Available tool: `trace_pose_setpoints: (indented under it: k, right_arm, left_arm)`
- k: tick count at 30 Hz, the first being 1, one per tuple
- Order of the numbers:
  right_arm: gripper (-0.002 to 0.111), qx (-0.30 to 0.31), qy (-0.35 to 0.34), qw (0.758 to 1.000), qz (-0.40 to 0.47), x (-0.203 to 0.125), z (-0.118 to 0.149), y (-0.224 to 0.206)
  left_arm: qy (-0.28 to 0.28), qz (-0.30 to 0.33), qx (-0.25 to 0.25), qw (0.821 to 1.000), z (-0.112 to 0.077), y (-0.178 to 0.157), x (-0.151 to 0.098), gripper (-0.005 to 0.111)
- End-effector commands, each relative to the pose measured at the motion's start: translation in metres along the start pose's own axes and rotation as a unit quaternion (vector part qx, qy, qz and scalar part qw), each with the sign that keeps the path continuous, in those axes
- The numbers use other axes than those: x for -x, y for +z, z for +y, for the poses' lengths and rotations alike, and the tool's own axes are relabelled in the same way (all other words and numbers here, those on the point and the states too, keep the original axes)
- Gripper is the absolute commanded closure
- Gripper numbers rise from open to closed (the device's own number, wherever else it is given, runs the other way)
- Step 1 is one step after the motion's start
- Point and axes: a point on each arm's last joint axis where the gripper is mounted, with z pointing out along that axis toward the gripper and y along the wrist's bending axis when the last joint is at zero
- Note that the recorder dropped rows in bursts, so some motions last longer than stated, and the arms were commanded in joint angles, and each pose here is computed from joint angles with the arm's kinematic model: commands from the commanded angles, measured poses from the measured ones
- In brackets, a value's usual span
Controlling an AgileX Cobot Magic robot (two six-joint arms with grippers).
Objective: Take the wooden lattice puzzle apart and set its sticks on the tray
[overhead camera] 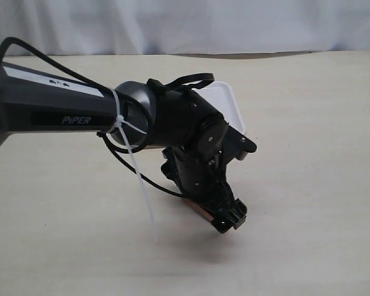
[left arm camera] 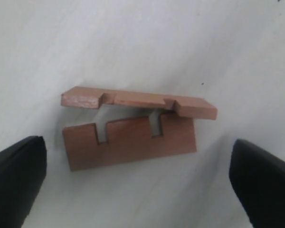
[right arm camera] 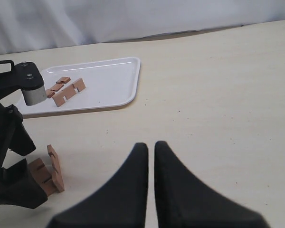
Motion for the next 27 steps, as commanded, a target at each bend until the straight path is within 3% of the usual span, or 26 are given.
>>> trace_pose_setpoints:
  k: [1, 19, 20, 22, 23, 27]
  right_arm:
    - [0.104, 0.002, -0.002, 1.000, -0.002, 0.000, 0.000, 0.000]
    - [0.104, 0.002, -0.002, 1.000, -0.002, 0.000, 0.000, 0.000]
    - [0.104, 0.002, -0.002, 1.000, -0.002, 0.000, 0.000, 0.000]
    - [0.104, 0.002, -0.002, 1.000, -0.002, 0.000, 0.000, 0.000]
    - [0.104, 0.002, -0.002, 1.000, -0.002, 0.000, 0.000, 0.000]
    - [0.104, 0.002, -0.002, 1.000, -0.002, 0.000, 0.000, 0.000]
  left_arm:
    - [-0.016, -0.011, -0.003, 1.000, -0.002, 0.002, 0.002, 0.010]
    - [-0.006, 0.016, 0.008, 1.000, 0.000, 0.024, -0.003, 0.013]
    - [-0.006, 0.016, 0.008, 1.000, 0.000, 0.024, -0.003, 0.018]
    - [-0.004, 0.023, 0.010, 1.000, 0.001, 0.024, -0.004, 0.042]
    - [-0.001, 0.028, 0.014, 1.000, 0.001, 0.024, -0.005, 0.064]
    - [0.002, 0.034, 0.017, 0.999, 0.002, 0.024, -0.006, 0.100]
